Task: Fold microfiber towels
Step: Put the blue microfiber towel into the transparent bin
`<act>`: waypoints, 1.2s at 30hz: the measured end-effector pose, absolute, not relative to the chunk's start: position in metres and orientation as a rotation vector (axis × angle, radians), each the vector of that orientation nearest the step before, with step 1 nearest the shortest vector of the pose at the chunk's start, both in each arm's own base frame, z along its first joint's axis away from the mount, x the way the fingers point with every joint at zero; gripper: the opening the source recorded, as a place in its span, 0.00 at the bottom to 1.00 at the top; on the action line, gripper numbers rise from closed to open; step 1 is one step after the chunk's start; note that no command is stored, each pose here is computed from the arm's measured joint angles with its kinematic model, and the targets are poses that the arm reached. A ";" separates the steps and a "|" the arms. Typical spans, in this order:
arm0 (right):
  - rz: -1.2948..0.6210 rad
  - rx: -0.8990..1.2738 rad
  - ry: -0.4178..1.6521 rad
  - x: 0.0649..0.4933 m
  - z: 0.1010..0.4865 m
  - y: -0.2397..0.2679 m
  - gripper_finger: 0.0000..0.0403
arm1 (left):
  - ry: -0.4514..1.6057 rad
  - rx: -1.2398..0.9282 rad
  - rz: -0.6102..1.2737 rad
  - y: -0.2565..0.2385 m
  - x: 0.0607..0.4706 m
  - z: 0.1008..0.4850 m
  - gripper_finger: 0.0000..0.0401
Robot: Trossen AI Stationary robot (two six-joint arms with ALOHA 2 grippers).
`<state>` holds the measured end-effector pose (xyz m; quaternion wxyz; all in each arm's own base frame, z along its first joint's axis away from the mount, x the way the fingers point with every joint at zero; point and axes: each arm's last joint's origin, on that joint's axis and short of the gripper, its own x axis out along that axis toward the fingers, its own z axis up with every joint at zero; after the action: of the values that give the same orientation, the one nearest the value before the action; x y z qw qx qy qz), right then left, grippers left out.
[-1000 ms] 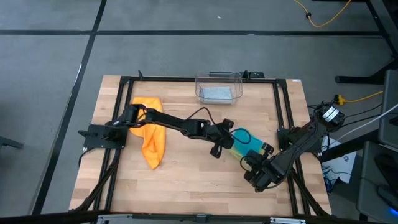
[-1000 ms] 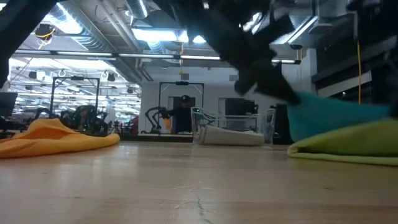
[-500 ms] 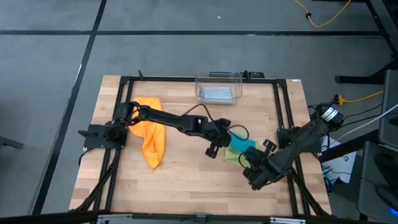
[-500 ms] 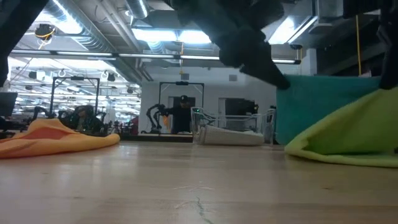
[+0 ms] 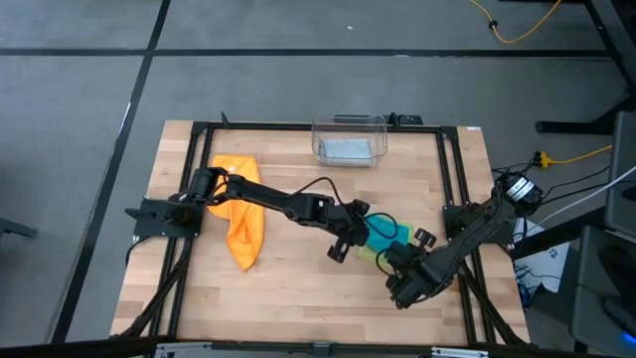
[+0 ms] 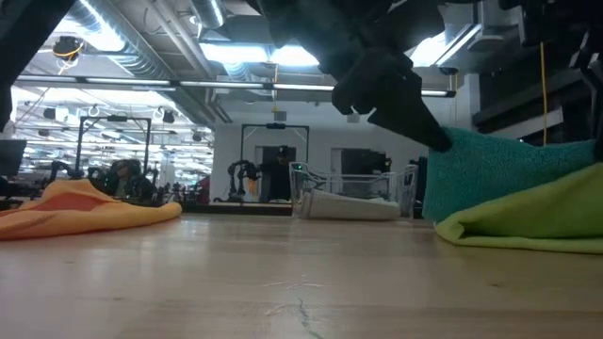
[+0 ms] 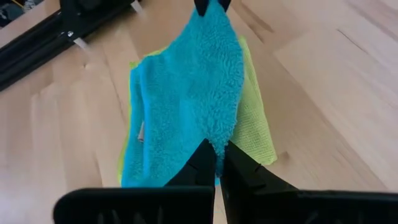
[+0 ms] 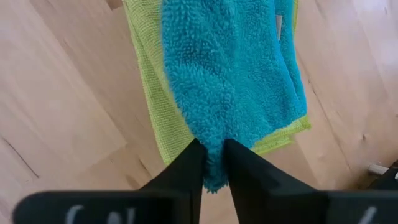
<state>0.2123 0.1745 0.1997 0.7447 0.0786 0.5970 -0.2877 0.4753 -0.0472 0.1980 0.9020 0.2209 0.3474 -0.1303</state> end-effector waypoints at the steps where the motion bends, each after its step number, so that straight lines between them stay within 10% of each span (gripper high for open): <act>1: -0.630 0.172 1.307 0.212 0.200 0.174 0.19 | 0.720 0.454 -0.267 -0.046 0.475 0.198 0.00; 23: -0.669 0.077 1.304 0.214 0.205 0.165 0.01 | 0.738 0.482 -0.192 -0.040 0.474 0.201 0.00; 36: -0.876 -0.217 1.100 0.251 0.277 0.100 0.00 | 0.634 0.581 0.092 0.014 0.436 0.302 0.00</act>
<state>0.2505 0.0996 0.2770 0.7575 -0.0995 0.5049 -0.4018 0.4361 0.0137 0.3019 0.9081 0.2813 0.3071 0.0446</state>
